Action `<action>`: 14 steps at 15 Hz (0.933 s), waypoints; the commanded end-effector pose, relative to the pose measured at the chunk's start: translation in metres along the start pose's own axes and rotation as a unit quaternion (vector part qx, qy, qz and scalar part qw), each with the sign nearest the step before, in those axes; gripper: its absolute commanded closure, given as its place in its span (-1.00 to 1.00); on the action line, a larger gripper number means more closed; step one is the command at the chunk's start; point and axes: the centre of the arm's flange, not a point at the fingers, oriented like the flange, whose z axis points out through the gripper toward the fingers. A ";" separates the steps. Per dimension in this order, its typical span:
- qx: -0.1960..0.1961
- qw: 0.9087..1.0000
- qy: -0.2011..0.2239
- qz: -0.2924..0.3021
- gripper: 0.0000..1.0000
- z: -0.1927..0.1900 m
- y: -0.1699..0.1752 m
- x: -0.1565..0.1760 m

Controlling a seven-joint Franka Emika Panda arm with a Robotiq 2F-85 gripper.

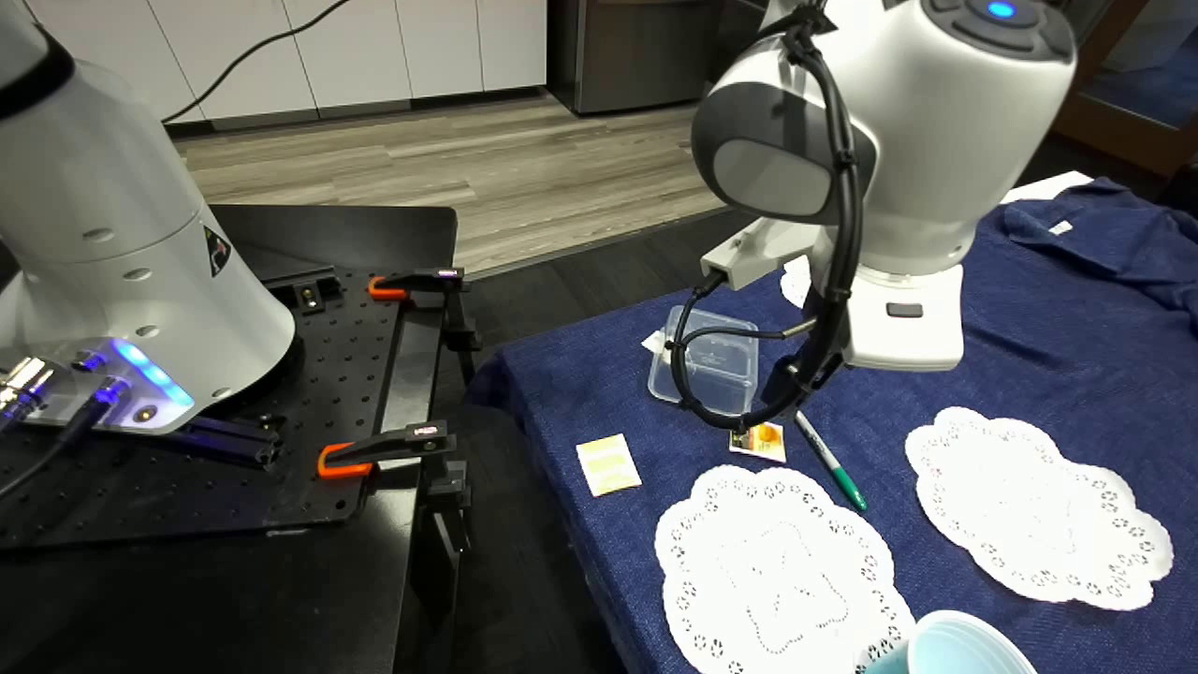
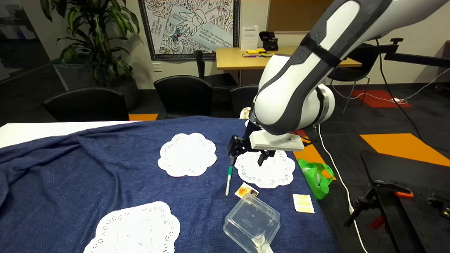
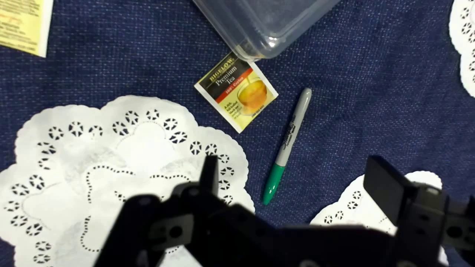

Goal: Place the pen in the teal cup

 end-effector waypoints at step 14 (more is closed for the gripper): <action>-0.041 0.992 0.002 0.116 -1.00 0.012 -0.001 0.014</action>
